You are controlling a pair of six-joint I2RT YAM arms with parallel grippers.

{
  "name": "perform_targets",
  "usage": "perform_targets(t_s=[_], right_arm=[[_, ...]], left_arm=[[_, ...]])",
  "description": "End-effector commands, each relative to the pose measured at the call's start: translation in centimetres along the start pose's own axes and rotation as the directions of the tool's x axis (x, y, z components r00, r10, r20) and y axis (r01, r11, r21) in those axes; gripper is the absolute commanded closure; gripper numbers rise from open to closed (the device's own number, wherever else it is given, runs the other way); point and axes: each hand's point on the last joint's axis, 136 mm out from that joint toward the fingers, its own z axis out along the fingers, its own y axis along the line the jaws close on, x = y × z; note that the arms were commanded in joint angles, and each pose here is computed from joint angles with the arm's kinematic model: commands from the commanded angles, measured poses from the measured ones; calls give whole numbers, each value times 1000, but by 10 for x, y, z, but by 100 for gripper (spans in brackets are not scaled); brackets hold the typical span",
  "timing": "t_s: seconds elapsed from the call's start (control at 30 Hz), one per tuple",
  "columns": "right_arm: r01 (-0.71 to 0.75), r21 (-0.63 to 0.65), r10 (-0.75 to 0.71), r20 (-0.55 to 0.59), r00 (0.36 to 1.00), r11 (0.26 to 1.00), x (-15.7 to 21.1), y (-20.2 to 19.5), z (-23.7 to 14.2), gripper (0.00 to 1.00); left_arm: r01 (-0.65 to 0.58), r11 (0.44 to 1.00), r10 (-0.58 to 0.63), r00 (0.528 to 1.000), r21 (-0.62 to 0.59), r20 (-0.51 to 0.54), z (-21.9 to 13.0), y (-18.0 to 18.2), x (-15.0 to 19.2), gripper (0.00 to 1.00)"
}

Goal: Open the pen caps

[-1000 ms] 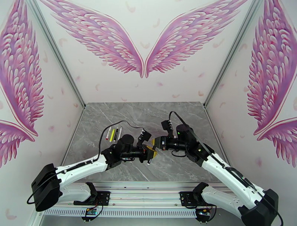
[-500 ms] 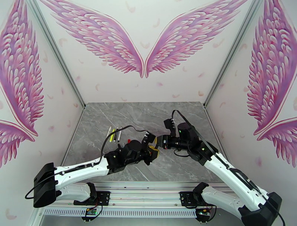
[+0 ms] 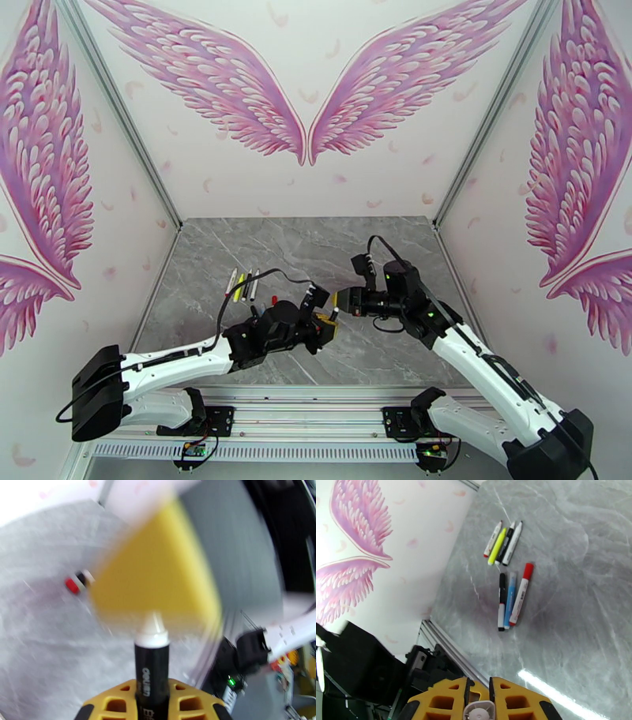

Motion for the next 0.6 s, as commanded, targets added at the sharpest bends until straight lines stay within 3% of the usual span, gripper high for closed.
perform_targets(t_s=[0.0,0.13,0.3,0.4,0.57], right_arm=[[119,-53,-112,125,986,991,-28,14,-13,87],[122,-23,-118,130,984,992,-28,5,-14,87],[88,191,-104,76,992,978,-18,-35,-16,86],[81,381,-73,-34,997,921,-1,-74,-22,86],[92,497,2,-184,983,863,27,-115,-15,85]], left_arm=[[43,987,-27,994,153,-104,-10,-20,25,98],[52,988,-38,994,145,-100,-16,-17,25,98],[50,998,-51,999,-41,-16,-29,15,13,98],[89,988,-83,995,-129,54,-42,35,4,98],[114,978,-96,990,-176,107,-60,47,-2,98]])
